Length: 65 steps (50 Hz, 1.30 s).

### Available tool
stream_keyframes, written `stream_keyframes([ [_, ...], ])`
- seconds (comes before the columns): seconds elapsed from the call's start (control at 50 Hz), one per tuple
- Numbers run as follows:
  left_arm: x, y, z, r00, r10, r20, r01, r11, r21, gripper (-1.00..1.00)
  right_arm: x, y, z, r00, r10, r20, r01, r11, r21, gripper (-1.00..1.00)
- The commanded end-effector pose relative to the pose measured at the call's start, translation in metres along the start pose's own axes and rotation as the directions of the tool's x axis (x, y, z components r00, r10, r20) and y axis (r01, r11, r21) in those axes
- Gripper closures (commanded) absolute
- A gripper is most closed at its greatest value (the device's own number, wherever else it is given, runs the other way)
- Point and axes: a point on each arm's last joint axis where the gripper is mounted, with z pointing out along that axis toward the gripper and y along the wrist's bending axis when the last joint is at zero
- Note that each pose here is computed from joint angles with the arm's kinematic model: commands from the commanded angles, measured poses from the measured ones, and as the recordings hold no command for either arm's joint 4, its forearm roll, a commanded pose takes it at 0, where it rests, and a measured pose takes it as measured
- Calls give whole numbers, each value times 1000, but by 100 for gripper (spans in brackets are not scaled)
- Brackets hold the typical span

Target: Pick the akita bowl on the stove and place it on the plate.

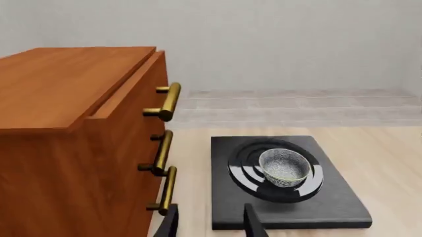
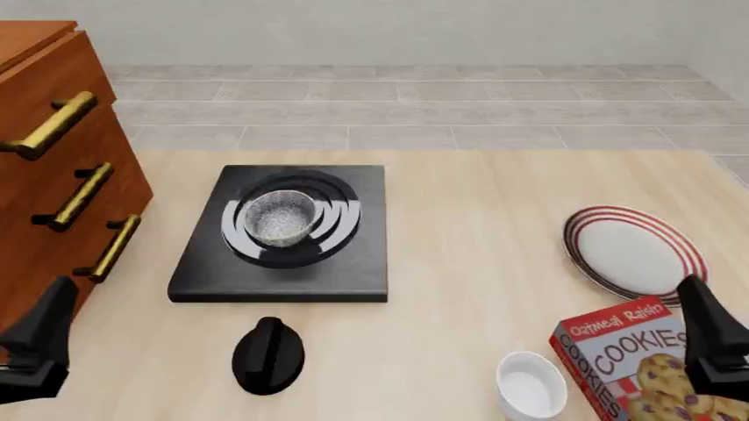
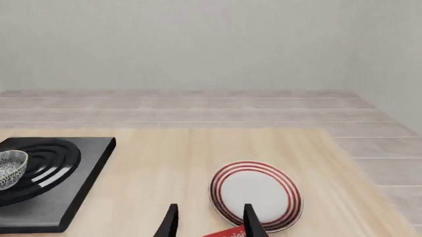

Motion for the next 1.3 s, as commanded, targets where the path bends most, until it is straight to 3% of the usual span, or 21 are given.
stream_keyframes([
  [0.02, 9, 0, -3, 999, -10, 53, 10, 1000, -3, -100, 7, 2, -4, 998, 41, 52, -39, 999, -38, -100],
  [0.14, 11, 0, -3, 998, -37, 43, 36, 999, 6, -100, 0, 2, -5, 997, 56, 52, -54, 998, -39, -100],
  [0.28, 11, -1, -3, 999, -36, 39, 36, 999, 8, -100, -15, 2, -6, 998, 18, 60, -16, 999, -40, -100],
  [0.42, 11, -1, -2, 999, -39, 36, 39, 999, 14, -100, -44, 2, -11, 997, 7, 78, -3, 999, -54, -100],
  [0.5, 11, -1, -2, 999, -37, 33, 36, 999, 19, -100, -53, 4, -4, 997, -52, 64, 57, 995, -81, -100],
  [0.68, 11, -2, -2, 999, -35, 33, 34, 999, 27, -100, -73, 10, 19, 1000, 4, 21, -1, 989, -146, -100],
  [0.74, 11, -1, -1, 999, -37, 33, 36, 999, 22, -100, -73, 14, 39, 999, 8, -44, -15, 987, -157, -100],
  [0.8, 11, -1, -2, 999, -36, 33, 35, 999, 23, -100, -82, 17, 42, 998, 48, -40, -55, 983, -178, -100],
  [0.84, 11, -2, -2, 999, -38, 33, 37, 999, 25, -100, -83, 19, 47, 998, 45, -51, -54, 980, -189, -100],
  [0.9, 11, -2, -1, 999, -38, 32, 38, 999, 27, -100, -78, 28, 72, 989, 67, -131, -94, 972, -214, -100],
  [0.96, 11, -2, -1, 999, -41, 32, 40, 999, 29, -100, -80, 31, 76, 991, 40, -129, -70, 970, -232, -100],
  [1.0, 12, -2, -2, 999, -42, 30, 41, 999, 30, -100, -84, 35, 77, 990, 70, -121, -99, 962, -254, -100],
  [1.3, 12, -2, -2, 999, -42, 31, 40, 998, 38, -100, -81, 79, 129, 974, 96, -203, -168, 913, -371, -100],
])
